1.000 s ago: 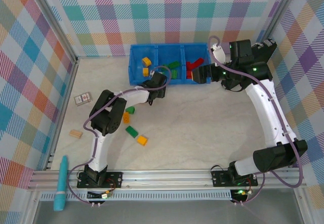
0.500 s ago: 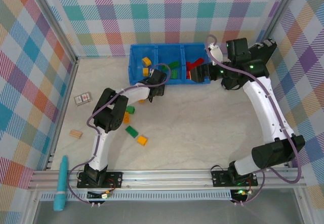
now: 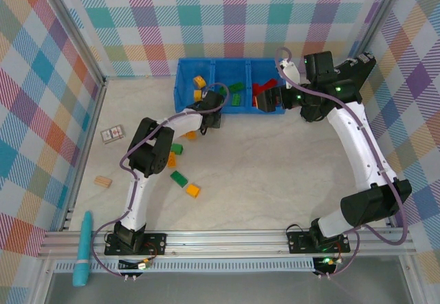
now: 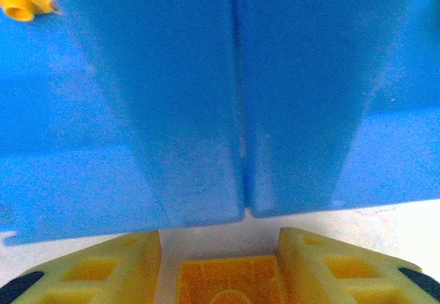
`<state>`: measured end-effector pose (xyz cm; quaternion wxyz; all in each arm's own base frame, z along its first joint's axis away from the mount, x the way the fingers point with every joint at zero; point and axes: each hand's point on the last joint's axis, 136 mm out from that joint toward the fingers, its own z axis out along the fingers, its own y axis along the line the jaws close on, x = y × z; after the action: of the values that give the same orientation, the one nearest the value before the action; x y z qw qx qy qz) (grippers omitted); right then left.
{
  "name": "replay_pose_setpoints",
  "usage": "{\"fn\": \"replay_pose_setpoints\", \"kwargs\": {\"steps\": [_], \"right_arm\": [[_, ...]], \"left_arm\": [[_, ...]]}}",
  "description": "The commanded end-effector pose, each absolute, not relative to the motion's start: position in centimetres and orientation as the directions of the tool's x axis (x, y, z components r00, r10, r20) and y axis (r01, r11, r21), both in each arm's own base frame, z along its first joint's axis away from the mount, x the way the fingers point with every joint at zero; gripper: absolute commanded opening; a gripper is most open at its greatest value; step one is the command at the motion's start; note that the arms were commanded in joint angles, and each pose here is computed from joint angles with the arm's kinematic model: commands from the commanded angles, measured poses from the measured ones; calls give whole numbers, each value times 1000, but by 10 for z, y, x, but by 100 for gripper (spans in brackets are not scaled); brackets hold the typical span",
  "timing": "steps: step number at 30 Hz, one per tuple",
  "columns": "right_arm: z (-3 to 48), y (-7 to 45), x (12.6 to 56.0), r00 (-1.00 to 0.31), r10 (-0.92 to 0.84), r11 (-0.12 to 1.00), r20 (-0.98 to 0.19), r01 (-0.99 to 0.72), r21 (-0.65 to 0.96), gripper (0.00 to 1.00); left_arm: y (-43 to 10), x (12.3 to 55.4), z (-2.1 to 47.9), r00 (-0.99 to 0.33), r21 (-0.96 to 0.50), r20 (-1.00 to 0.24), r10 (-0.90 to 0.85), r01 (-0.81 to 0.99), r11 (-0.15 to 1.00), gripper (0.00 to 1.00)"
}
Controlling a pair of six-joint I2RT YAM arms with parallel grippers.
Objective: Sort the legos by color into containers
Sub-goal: Pick up the lego from the top-center of the table.
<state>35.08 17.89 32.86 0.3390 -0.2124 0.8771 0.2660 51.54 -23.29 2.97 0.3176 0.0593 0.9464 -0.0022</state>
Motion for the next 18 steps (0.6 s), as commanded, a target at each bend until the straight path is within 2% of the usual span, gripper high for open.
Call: {"fn": "replay_pose_setpoints", "kwargs": {"steps": [1, 6, 11, 18], "right_arm": [[340, 183, 352, -662, -185, 760, -726, -565, 321, 99], [339, 183, 354, -661, -188, 763, -726, -564, 317, 99], [336, 185, 358, -662, -187, 758, -726, -568, 322, 99], [331, 192, 363, -666, -186, 742, -723, -578, 341, 99]], "left_arm": [[-229, 512, 14, -825, 20, -556, 100, 107, 994, 41], [-228, 507, 19, -823, -1, -562, 84, 102, 995, 33], [-223, 491, 40, -821, -27, -566, 68, 102, 994, 30], [-211, 483, 114, -748, -34, -662, 49, 95, 995, 30]]}}
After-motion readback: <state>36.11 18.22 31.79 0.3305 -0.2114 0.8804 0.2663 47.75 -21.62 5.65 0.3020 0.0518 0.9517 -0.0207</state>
